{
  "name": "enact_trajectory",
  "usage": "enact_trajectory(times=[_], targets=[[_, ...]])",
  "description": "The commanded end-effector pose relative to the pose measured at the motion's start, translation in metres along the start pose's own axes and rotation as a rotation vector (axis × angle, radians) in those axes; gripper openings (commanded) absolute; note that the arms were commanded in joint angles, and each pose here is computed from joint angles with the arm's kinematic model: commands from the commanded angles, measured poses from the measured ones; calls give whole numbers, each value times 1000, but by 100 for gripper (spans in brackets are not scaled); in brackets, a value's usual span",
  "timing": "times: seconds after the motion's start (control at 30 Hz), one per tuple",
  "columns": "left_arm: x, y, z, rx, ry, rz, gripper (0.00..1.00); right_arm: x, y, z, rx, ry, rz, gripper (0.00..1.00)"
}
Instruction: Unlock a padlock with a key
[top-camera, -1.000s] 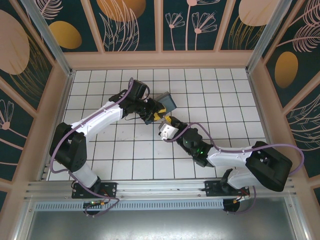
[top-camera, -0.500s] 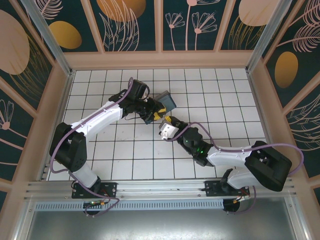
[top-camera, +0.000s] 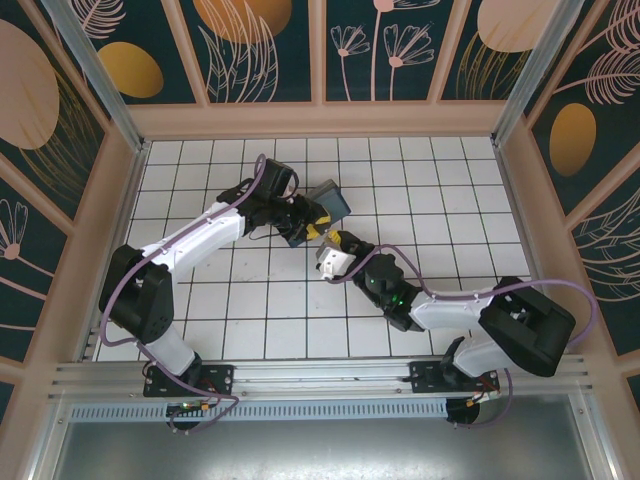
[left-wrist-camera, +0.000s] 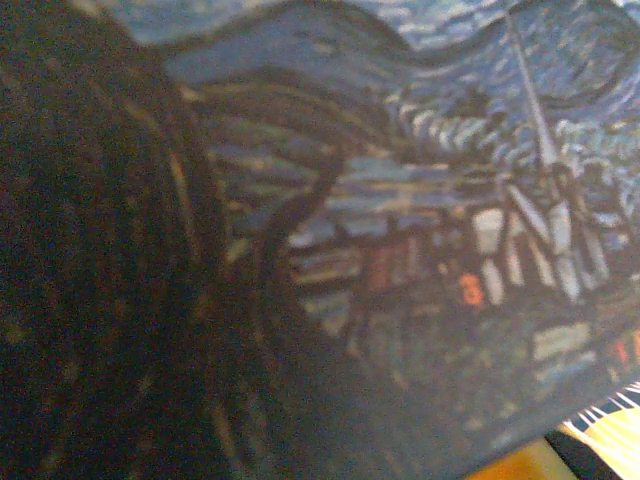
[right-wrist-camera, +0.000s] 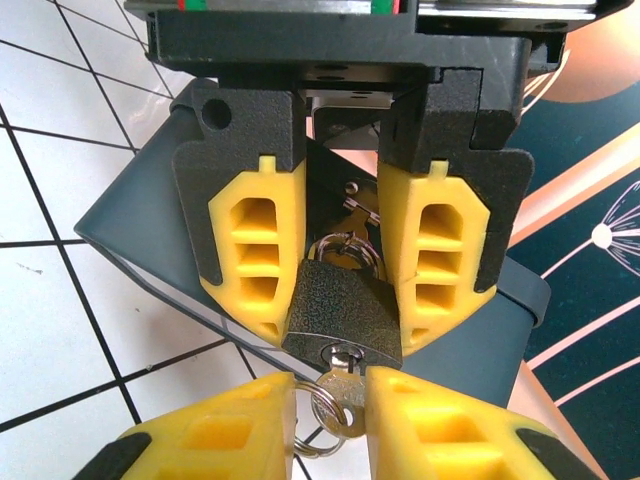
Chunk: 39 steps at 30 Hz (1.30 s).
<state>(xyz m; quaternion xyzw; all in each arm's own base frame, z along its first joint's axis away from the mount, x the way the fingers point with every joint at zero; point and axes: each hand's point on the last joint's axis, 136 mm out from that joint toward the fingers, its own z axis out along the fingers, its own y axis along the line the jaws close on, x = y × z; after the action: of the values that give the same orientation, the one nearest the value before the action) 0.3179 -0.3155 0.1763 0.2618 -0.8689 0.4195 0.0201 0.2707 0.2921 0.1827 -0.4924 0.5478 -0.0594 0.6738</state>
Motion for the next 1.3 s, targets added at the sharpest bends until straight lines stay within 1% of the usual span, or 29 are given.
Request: enact_trajectory(times=[0.0, 0.07, 0.17, 0.27, 0.43, 0.63, 0.83, 0.9, 0.93, 0.97, 1.03, 1.1, 1.13, 1.2, 1.27], targets=[[13, -38, -15, 115, 49, 52, 23, 13, -1, 5, 17, 47, -40, 26], [14, -40, -15, 118, 50, 54, 23, 16, -1, 6, 22, 57, -63, 29], [14, -41, -16, 124, 55, 57, 23, 18, -2, 7, 16, 62, -68, 29], [16, -41, -16, 124, 57, 59, 23, 19, -4, 9, 21, 66, -68, 23], [16, -40, -17, 128, 60, 55, 23, 12, -10, 11, 31, 46, -25, 15], [16, -42, -18, 138, 56, 50, 23, 7, -10, 10, 9, 37, 20, 10], [15, -47, -19, 165, 50, 42, 23, -2, -11, 8, -23, 30, 152, 10], [15, -45, -18, 156, 46, 44, 23, -1, -8, 9, -46, 49, 201, 10], [13, -43, -18, 147, 40, 50, 23, 0, -6, 8, -54, 58, 224, 10], [11, -41, -18, 133, 25, 66, 23, 2, -4, 7, -56, 69, 242, 13], [6, -36, -18, 89, -11, 103, 23, 9, 3, 5, -85, 121, 287, 24], [0, -27, -15, 40, -33, 128, 23, 13, 5, -2, -102, 154, 360, 30], [-1, -23, -14, 31, -35, 138, 23, 11, 1, -8, -101, 151, 403, 33], [-4, -19, -13, 20, -55, 152, 23, 9, -7, -16, -114, 147, 547, 39], [-5, -19, -13, 26, -61, 162, 23, 4, -15, -19, -142, 140, 770, 41]])
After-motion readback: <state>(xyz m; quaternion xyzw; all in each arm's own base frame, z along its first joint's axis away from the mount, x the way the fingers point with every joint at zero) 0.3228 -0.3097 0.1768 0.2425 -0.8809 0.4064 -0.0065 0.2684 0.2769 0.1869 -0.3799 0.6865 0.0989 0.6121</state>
